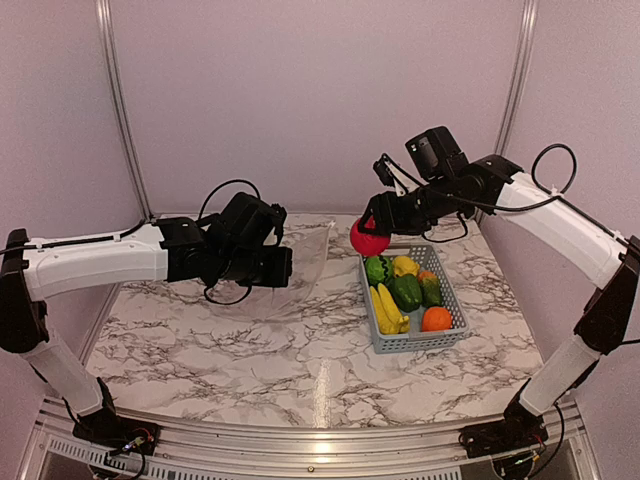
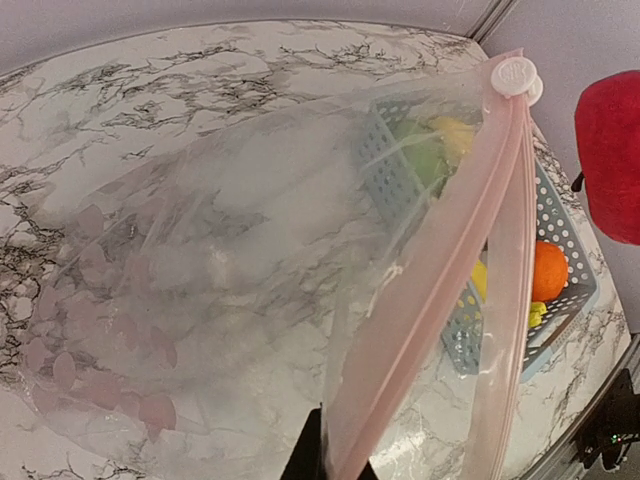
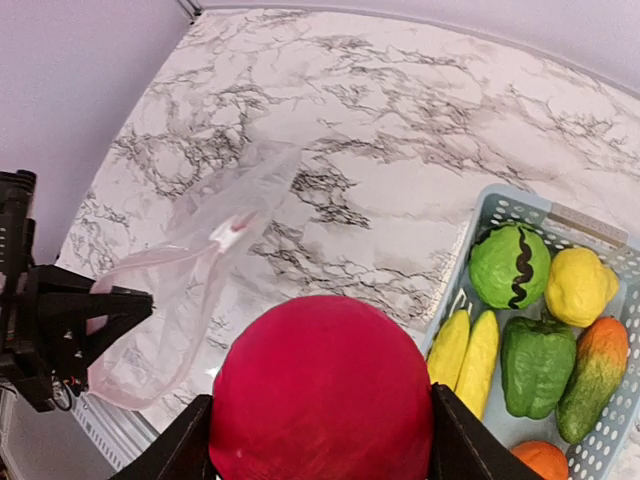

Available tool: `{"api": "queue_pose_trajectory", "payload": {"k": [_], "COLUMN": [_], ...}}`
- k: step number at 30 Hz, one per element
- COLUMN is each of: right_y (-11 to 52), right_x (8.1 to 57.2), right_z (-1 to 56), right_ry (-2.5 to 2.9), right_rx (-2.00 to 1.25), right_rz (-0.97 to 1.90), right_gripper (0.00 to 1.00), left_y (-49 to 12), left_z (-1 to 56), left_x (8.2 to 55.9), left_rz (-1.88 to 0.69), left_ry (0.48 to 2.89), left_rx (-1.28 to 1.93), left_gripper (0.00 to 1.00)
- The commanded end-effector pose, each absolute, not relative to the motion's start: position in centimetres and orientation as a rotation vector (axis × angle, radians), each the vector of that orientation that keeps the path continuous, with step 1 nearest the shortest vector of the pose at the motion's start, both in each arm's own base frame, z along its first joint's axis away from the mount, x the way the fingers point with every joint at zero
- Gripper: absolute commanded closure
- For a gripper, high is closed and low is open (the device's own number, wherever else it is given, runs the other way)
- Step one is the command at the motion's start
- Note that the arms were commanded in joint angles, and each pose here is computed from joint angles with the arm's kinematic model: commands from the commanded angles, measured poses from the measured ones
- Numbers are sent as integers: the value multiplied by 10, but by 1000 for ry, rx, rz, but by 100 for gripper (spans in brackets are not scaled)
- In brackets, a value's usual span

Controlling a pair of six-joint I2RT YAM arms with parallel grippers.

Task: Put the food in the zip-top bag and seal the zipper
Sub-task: Pick up the fake vegetable from the bin, then place the fake vegetable in the zipper food storage bag.

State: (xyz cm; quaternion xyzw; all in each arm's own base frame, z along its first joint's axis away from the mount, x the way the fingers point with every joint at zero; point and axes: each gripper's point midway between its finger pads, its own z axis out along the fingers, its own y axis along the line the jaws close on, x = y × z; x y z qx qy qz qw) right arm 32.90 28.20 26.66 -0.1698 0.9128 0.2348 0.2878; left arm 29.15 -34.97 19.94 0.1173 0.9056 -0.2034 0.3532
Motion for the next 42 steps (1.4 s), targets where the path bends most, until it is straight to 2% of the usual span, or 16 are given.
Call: {"api": "queue_pose_trajectory", "payload": {"k": [1,8,17,26,42], "right_y": [312,340,364,366,348], "right_x": [325,311,295,296,315], "right_z": [319,370,374,358,314], "right_ry": [2307,2153,2072,2102,2274], "right_rx": [-465,-486,-513,-505,-445], "right_rz": [828,1055,1238,1220,959], "right_gripper": [48,50,51,51,51], "left_y": [-360,-371,-384,-396,-391], "left_z": [209,217,236,274,292], "left_x": [299,303,305,304,310], "left_rz": [-561,-640,-791,-962,-954], "left_ry": [2325,2320,2290,2219,2175], "left_rx": [297,259,184,136,125], "left_gripper": [96,96,96,94,94]}}
